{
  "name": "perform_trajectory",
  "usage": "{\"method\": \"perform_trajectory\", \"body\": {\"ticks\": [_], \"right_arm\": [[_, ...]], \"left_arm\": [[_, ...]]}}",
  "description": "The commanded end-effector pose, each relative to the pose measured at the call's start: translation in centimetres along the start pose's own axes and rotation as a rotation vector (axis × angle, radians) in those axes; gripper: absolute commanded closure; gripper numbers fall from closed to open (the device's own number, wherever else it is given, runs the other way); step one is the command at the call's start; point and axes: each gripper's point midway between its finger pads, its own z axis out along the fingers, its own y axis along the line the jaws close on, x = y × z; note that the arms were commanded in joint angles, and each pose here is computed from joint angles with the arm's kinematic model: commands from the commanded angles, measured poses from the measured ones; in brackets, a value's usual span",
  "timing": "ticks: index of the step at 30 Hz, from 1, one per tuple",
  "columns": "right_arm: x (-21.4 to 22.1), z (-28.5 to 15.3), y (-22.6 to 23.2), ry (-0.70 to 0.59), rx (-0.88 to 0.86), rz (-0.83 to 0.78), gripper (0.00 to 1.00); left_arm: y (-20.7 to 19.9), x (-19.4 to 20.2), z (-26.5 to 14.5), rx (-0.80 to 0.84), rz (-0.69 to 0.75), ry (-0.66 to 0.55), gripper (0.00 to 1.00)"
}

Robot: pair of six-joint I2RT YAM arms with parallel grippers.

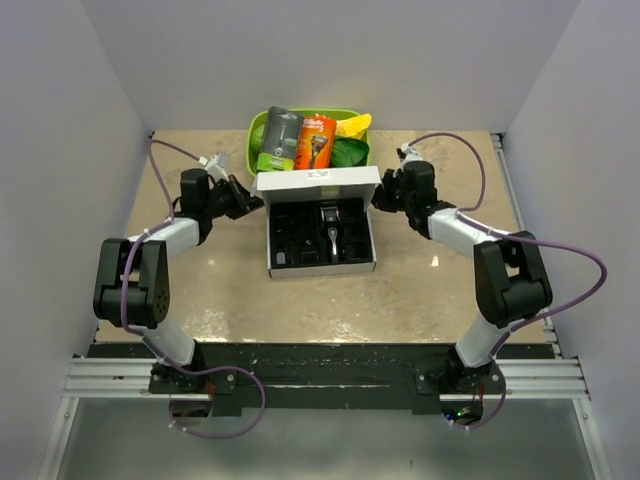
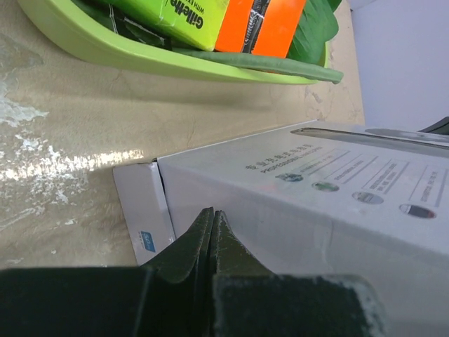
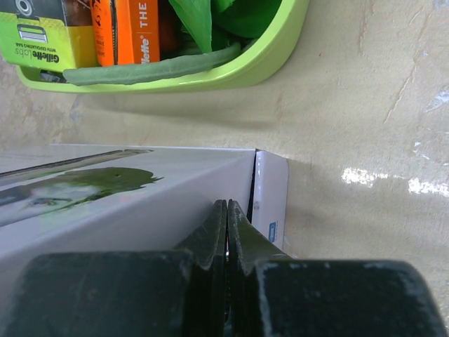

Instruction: Sort the hair-cutting tools

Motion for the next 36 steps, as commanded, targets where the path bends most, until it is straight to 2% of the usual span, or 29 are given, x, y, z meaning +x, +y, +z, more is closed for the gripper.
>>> {"method": "perform_trajectory", "body": {"ticks": [1,19,36], "right_arm": [[-0.9,-1.2,3.2,-0.047,-0.092,-0.033,1.0],[0.4,-3.0,1.7,-0.042,-0.029,-0.082,1.0],[0.4,-3.9,0.2,-0.059,0.047,-0.123,1.0]], "left_arm": [[-1.8,0.0,-0.6,0.045,0.053,-0.023,1.0],[-1.1,2.1,-1.8,0.018,0.057,-0.007,1.0],[0.5,3.0,-3.1,-0.083,0.073,-0.006,1.0]]}}
